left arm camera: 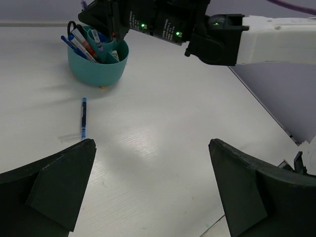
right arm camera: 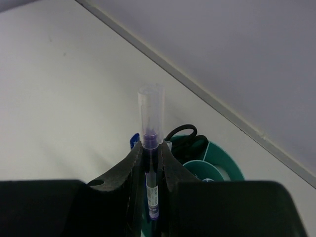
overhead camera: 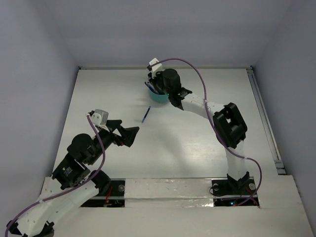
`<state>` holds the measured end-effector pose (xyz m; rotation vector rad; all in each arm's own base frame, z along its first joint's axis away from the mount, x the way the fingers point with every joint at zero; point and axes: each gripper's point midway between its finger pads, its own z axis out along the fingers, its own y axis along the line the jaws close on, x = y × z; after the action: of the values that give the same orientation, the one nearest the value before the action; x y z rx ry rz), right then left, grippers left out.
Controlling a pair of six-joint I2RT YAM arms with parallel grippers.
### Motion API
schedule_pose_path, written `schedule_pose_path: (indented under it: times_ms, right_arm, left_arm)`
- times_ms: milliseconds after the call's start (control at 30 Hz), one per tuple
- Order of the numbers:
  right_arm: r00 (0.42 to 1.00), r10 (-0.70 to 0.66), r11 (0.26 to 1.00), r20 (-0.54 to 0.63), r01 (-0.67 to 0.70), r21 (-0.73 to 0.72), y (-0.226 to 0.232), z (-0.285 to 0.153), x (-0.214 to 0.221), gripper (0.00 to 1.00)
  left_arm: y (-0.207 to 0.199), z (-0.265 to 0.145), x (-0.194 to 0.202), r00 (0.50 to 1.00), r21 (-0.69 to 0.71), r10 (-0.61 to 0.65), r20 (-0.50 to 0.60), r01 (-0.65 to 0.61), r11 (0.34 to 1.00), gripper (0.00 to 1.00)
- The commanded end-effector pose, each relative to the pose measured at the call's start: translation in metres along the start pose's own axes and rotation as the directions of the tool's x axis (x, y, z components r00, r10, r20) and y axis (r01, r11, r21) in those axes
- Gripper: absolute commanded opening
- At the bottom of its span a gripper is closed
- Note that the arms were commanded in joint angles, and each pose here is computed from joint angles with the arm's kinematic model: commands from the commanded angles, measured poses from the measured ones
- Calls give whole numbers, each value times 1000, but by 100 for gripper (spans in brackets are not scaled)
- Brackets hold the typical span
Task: Sort the stationery into containers
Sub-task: Place the pen in the storage box.
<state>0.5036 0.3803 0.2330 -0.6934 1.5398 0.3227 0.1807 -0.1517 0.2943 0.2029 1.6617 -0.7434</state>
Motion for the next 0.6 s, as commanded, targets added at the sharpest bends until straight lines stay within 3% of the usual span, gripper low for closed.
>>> schedule_pose_path:
  times_ms: [0, 467, 567]
  right_arm:
    - [991, -75, 995, 111, 68, 68, -21, 17, -28, 0]
    - [995, -71, 995, 75, 65, 73, -19, 15, 12, 0]
    - [996, -60, 996, 62, 55, 72, -19, 10, 13, 29]
  left_arm:
    - [2, 0, -9, 999, -8, 11, 40, -11, 1000, 99]
    - [2, 1, -10, 999, -1, 19, 43, -19, 1000, 99]
    - [2, 2, -9, 999, 4, 21, 40, -21, 1000, 99]
